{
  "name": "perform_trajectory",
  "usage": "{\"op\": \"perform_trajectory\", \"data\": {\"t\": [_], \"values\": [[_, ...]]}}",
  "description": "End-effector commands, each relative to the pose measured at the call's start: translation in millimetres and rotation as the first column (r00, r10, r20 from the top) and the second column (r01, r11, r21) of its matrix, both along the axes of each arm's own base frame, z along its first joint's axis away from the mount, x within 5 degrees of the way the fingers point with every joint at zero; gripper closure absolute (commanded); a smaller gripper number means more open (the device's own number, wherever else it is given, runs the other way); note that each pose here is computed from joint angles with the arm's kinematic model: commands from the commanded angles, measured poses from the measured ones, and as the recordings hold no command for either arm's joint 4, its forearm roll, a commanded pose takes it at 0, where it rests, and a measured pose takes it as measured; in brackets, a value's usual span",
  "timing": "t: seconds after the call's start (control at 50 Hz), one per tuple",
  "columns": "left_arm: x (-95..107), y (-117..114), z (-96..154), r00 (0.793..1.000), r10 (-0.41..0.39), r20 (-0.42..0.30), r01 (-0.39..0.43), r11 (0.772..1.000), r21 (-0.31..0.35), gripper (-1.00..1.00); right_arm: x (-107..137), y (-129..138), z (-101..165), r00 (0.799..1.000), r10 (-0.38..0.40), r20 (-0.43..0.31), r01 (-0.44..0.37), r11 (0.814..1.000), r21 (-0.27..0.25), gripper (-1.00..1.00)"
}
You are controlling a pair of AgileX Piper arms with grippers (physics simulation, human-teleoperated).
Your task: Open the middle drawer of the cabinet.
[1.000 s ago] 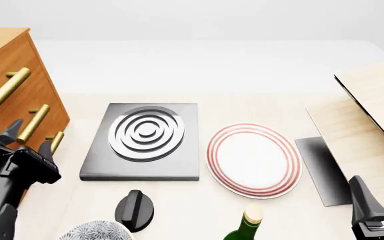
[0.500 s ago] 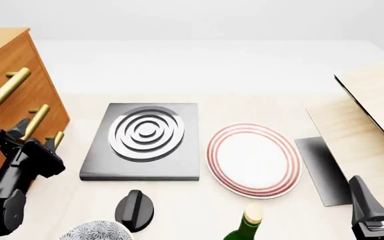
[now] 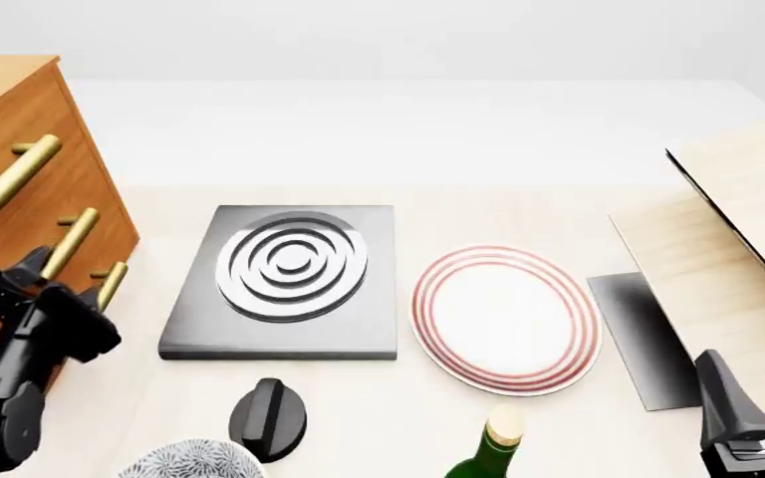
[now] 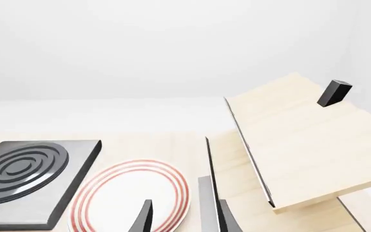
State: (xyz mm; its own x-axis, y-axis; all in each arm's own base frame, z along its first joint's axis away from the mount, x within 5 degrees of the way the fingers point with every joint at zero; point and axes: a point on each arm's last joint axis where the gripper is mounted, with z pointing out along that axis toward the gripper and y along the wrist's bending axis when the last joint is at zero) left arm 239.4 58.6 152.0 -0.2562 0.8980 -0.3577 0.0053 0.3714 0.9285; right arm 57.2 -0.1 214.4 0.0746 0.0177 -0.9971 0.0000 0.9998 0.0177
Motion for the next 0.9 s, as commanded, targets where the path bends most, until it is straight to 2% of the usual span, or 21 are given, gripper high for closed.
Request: {"op": "perform_trajectory", "data": {"t": [0.02, 0.38, 0.58, 0.6, 0.9], "values": [[-7.7, 7.0, -0.3, 0.999, 0.036, -0.007, -0.037, 0.999, -0.002, -1.00, 0.0, 0.0, 0.0, 1.000, 0.000, 0.000, 0.000, 1.000, 0.000, -1.00], [-8.6, 23.5, 1.6, 0.995, 0.100, 0.001, -0.100, 0.995, 0.017, -1.00, 0.0, 0.0, 0.0, 1.000, 0.000, 0.000, 0.000, 1.000, 0.000, -1.00], [-15.4, 30.7, 12.0, 0.990, 0.136, 0.037, -0.138, 0.990, 0.039, -1.00, 0.0, 0.0, 0.0, 1.000, 0.000, 0.000, 0.000, 1.000, 0.000, -1.00], [-16.4, 30.9, 12.6, 0.990, 0.139, 0.039, -0.140, 0.989, 0.039, 1.00, 0.0, 0.0, 0.0, 1.000, 0.000, 0.000, 0.000, 1.000, 0.000, -1.00], [-21.4, 29.9, 15.2, 0.990, 0.139, 0.035, -0.141, 0.986, 0.084, 1.00, 0.0, 0.0, 0.0, 1.000, 0.000, 0.000, 0.000, 1.000, 0.000, -1.00]]}}
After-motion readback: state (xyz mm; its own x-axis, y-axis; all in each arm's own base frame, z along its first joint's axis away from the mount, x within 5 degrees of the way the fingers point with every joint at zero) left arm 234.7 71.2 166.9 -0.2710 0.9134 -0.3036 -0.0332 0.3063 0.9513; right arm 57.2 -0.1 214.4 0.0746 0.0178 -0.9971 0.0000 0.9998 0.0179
